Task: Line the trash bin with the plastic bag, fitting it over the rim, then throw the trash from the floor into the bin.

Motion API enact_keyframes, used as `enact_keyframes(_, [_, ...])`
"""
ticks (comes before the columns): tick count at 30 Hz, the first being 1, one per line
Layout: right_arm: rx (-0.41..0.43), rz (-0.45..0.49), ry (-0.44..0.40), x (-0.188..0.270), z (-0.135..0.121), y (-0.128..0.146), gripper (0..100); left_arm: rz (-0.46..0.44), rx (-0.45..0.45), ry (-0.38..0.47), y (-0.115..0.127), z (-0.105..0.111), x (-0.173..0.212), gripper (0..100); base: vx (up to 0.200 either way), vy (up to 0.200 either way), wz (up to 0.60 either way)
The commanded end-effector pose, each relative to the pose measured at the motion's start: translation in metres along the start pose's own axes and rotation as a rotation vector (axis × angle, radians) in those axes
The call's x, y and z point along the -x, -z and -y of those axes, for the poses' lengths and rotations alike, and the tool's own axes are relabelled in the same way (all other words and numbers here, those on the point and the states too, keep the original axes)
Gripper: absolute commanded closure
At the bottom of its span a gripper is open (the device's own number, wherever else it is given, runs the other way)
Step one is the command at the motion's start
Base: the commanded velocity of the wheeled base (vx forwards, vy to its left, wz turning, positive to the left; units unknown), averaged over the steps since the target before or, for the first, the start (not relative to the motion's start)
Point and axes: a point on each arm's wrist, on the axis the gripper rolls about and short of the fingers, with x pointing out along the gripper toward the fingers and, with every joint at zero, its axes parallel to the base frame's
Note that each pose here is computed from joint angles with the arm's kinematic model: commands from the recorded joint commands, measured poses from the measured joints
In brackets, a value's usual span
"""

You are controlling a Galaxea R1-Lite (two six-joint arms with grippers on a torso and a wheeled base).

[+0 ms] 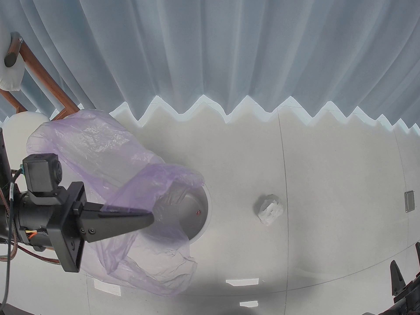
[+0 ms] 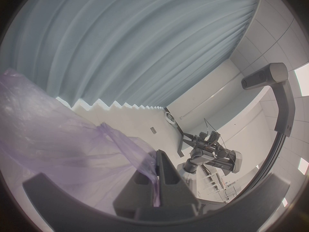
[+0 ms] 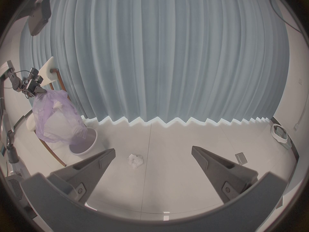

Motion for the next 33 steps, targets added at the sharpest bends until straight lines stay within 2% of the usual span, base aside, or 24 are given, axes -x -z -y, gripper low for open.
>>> enact_keyframes(1, [0.0, -0.001, 0.001, 0.0, 0.0, 0.005, 0, -0.024, 0.0, 0.051, -0.003, 0.001, -0.014, 100, 0.0, 0.0, 0.0])
enact_keyframes(9, [0.0, -0.001, 0.001, 0.0, 0.0, 0.005, 0, -0.041, -0.011, 0.116, -0.01, 0.005, -0.032, 100, 0.0, 0.0, 0.0])
enact_keyframes(16, [-0.001, -0.001, 0.001, 0.0, 0.0, 0.005, 0, -0.022, -0.028, 0.12, -0.017, 0.0, -0.04, 100, 0.0, 0.0, 0.0])
enact_keyframes(24, [-0.001, -0.001, 0.001, 0.0, 0.0, 0.005, 0, -0.019, -0.021, 0.098, -0.014, -0.005, -0.038, 100, 0.0, 0.0, 0.0])
enact_keyframes(27, [-0.001, -0.001, 0.001, 0.0, 0.0, 0.005, 0, -0.033, 0.002, 0.066, -0.005, -0.01, -0.033, 100, 0.0, 0.0, 0.0])
enact_keyframes(33, [-0.001, -0.001, 0.001, 0.0, 0.0, 0.005, 0, -0.029, 0.061, -0.081, 0.009, -0.037, -0.009, 100, 0.0, 0.0, 0.0])
